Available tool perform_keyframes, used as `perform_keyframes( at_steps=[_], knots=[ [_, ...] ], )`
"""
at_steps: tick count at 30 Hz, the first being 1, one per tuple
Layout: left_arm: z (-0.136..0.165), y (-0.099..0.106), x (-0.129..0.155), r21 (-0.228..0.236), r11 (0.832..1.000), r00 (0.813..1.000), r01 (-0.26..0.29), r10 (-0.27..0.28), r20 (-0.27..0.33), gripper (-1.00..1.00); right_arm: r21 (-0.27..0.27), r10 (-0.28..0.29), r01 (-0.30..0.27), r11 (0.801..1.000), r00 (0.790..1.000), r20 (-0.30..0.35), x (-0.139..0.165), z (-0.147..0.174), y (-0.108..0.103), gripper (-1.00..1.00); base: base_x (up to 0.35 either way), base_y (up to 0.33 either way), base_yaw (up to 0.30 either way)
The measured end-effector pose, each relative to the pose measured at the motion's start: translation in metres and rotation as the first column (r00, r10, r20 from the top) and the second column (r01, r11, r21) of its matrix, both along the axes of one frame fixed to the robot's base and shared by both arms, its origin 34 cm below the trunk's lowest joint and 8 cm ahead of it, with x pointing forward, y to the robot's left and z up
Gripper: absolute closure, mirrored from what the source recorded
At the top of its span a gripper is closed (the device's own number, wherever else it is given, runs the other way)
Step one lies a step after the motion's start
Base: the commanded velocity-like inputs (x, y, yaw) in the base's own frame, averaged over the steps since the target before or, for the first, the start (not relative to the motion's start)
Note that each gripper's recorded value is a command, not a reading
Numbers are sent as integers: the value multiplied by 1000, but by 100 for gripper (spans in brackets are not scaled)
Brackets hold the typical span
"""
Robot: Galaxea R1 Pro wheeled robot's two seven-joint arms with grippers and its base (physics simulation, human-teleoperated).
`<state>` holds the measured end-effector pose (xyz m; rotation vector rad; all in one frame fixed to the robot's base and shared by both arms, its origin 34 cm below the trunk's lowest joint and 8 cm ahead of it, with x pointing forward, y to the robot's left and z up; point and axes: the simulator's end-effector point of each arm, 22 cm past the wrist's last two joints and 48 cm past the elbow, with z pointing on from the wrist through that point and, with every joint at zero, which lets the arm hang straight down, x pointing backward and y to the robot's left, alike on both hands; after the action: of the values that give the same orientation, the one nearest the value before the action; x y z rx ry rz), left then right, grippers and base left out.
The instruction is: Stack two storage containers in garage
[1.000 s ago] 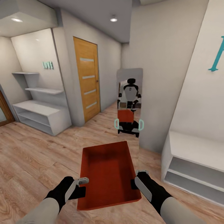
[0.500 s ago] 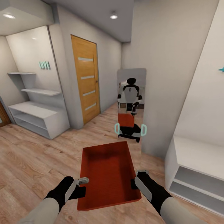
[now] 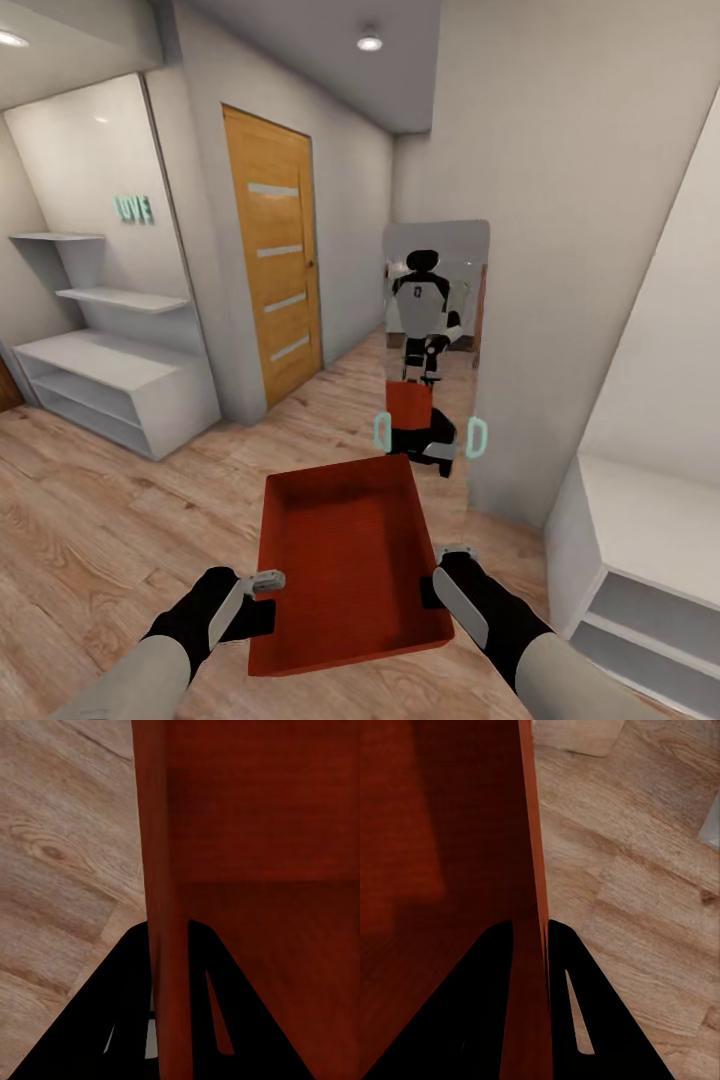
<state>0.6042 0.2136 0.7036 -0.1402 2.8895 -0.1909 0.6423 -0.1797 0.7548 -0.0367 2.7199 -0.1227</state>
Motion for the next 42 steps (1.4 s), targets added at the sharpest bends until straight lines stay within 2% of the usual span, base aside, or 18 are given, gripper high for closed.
perform_keyframes(
  at_steps=[23, 42],
  knots=[
    [0, 0, 0, 0, 1000, 1000, 0, 0, 0, 100, 0, 0, 0, 1000, 1000, 0, 0, 0, 0, 100, 261, 267, 0],
    [0, 0, 0, 0, 1000, 1000, 0, 0, 0, 100, 0, 0, 0, 1000, 1000, 0, 0, 0, 0, 100, 204, 305, 0]
  ],
)
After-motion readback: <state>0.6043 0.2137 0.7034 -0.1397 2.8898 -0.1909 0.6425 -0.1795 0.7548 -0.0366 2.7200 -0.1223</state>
